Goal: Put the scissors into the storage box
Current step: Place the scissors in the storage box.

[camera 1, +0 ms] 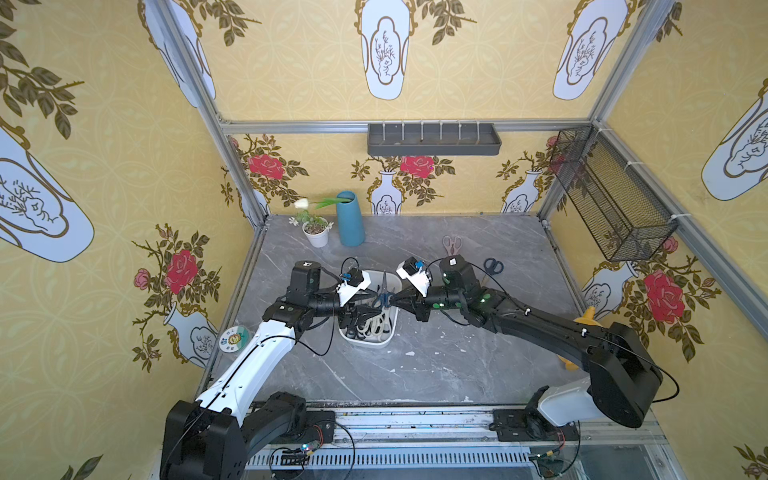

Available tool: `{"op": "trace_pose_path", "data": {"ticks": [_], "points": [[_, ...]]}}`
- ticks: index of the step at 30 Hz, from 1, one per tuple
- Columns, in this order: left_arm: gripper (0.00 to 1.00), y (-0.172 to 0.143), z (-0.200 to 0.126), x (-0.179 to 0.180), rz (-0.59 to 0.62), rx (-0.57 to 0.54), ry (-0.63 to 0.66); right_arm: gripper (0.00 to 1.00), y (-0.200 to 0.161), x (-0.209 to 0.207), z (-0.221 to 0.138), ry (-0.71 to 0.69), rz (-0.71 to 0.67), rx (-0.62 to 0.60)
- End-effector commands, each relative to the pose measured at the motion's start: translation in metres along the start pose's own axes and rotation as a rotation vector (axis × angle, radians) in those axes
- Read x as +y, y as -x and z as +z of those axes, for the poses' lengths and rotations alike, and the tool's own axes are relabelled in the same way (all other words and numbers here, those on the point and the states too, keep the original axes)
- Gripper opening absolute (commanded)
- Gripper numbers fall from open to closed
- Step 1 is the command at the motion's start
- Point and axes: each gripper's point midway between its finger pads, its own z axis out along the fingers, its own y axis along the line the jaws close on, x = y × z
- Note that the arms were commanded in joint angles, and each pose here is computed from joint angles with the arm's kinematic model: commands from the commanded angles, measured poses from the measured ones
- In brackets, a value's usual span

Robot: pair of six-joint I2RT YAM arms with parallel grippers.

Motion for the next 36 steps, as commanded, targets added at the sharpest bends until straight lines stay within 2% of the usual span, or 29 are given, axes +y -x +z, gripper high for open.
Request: {"op": "trace_pose_path", "data": {"ticks": [1,7,14,21,25,29,30,36], "points": [[0.52,0.004,0.001,0.009,0.007,-0.018,0.036,0.00,0.007,0.001,0.003,-0.011,-0.012,-0.029],[0.36,0.002,0.004,0.005,0.001,-0.021,0.006,0.00,0.007,0.002,0.009,-0.024,-0.012,-0.031],[0.00,0.000,0.004,-0.003,0.007,-0.018,-0.033,0.00,0.001,-0.010,0.014,-0.120,-0.029,-0.016],[0.00,-0.009,0.002,-0.013,-0.010,0.019,-0.068,0.00,0.005,-0.027,0.010,-0.221,-0.068,-0.011],[0.08,-0.013,0.001,-0.016,-0.021,0.038,-0.076,0.00,0.008,-0.036,0.005,-0.280,-0.086,-0.013],[0.22,-0.014,0.001,-0.013,-0.019,0.050,-0.063,0.00,0.011,-0.031,0.006,-0.260,-0.092,-0.021],[0.23,-0.015,0.001,-0.012,-0.016,0.052,-0.056,0.00,0.010,-0.030,0.008,-0.251,-0.083,-0.016],[0.11,-0.009,0.002,-0.011,-0.028,0.036,-0.071,0.00,0.010,-0.029,0.021,-0.285,-0.087,-0.020]]}}
